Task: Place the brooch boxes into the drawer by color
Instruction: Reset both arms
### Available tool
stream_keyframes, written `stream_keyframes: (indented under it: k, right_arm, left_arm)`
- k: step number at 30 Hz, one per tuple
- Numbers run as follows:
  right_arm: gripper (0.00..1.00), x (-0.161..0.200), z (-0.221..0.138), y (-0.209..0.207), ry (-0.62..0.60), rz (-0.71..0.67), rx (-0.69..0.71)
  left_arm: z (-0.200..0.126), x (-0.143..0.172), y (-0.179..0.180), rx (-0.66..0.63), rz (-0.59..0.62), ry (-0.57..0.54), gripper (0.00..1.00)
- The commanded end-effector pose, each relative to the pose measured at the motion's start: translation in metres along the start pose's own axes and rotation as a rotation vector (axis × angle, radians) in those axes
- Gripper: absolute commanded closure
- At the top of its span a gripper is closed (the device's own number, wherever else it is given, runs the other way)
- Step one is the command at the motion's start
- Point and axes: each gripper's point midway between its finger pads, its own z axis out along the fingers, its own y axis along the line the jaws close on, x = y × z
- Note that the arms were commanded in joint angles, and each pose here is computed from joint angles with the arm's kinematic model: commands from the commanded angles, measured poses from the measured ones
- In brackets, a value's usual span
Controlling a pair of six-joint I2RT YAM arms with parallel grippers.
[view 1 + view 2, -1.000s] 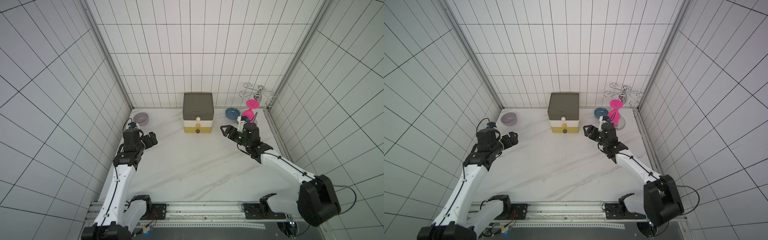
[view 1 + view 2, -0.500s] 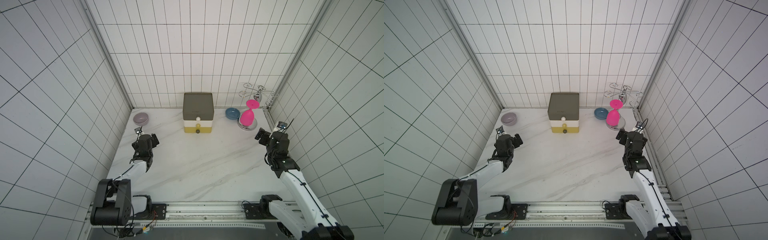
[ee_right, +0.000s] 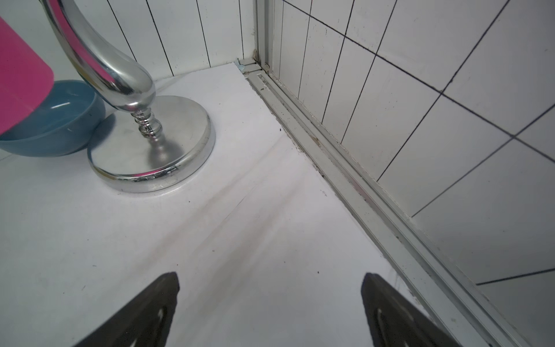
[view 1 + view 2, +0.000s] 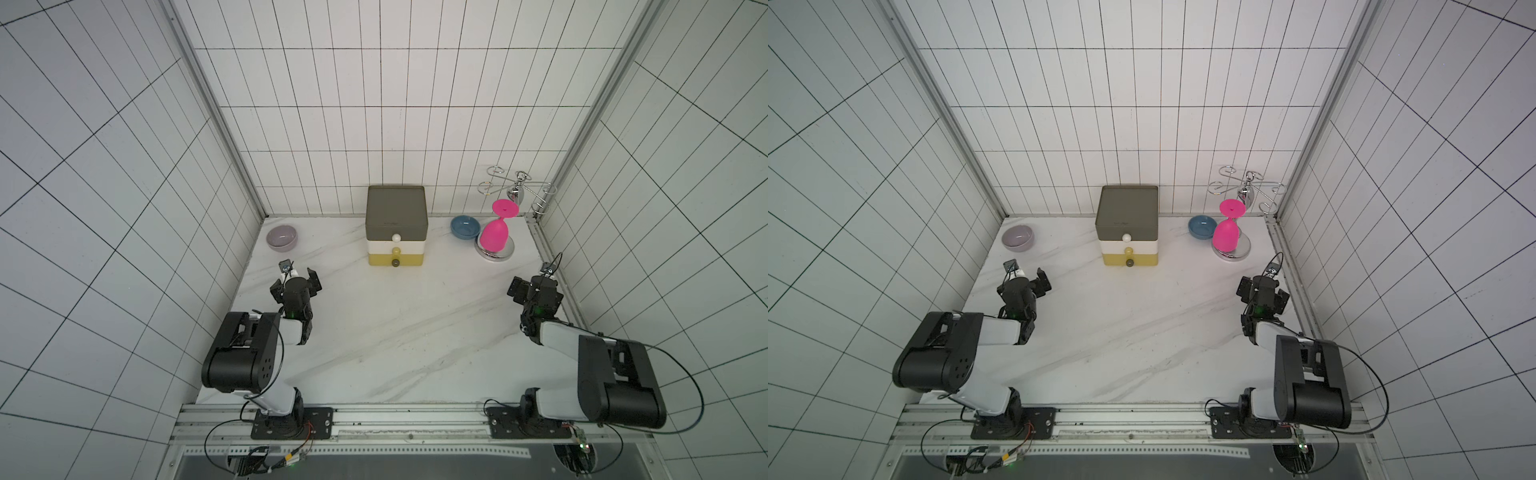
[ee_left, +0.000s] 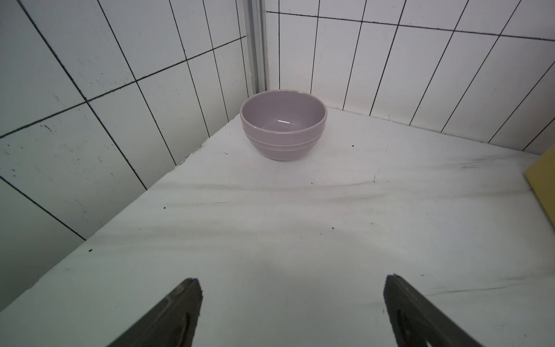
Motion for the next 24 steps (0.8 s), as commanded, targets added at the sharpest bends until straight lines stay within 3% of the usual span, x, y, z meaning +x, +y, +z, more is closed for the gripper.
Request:
stream_keyframes:
  k: [1,8,24]
  right_arm:
    - [0.01,-0.007,-0.001,0.013,-0.149,-0.007,-0.104]
    - [0.01,-0.005,0.013,0.019,-0.040,-0.051,-0.062]
    - [0.01,-0.005,0.013,0.020,-0.045,-0.059,-0.063]
  left_arm:
    - [0.000,-0.023,-0.005,0.013,-0.021,-0.044,0.02]
    - [0.000,-0.025,-0.005,0.012,-0.019,-0.056,0.02]
    - [0.000,-0.025,-0.006,0.013,-0.019,-0.055,0.02]
